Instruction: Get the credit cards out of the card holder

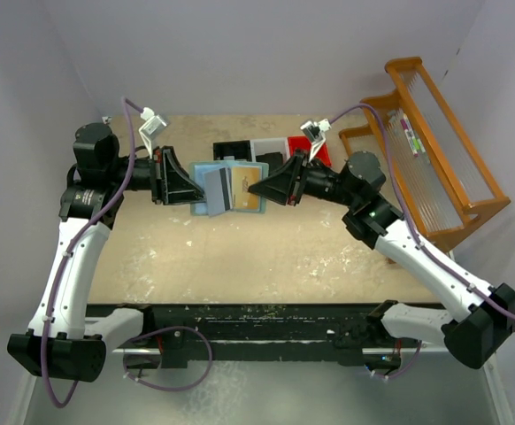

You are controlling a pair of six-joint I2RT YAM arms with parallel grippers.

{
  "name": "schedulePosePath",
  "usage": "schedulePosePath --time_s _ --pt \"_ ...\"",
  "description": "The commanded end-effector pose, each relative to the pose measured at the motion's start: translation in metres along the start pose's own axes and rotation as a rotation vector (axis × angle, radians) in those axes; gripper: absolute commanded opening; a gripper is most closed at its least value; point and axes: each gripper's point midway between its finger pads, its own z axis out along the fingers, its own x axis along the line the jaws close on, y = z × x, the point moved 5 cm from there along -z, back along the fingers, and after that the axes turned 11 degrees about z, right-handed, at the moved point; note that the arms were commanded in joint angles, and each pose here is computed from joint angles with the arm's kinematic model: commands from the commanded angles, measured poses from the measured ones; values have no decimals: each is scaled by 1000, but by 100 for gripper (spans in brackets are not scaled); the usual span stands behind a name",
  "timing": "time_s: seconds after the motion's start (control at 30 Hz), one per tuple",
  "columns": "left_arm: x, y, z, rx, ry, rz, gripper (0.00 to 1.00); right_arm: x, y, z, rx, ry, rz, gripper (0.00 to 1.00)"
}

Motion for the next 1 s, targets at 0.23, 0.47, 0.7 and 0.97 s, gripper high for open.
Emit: schedulePosePath --time_s 0.23,0.47,0.7,0.97 --pt "-3 2 0 -8 -2 72 17 23 14 6 -48 25 -46 0" --pt "12 -13 0 11 20 104 53 19 26 -9 -55 -209 -171 0" --pt "13 -22 0 4 -11 144 65 30 29 -13 -24 -205 -207 0" --pt "16 -16 3 -25 -10 91 60 50 19 -12 33 -40 -187 0"
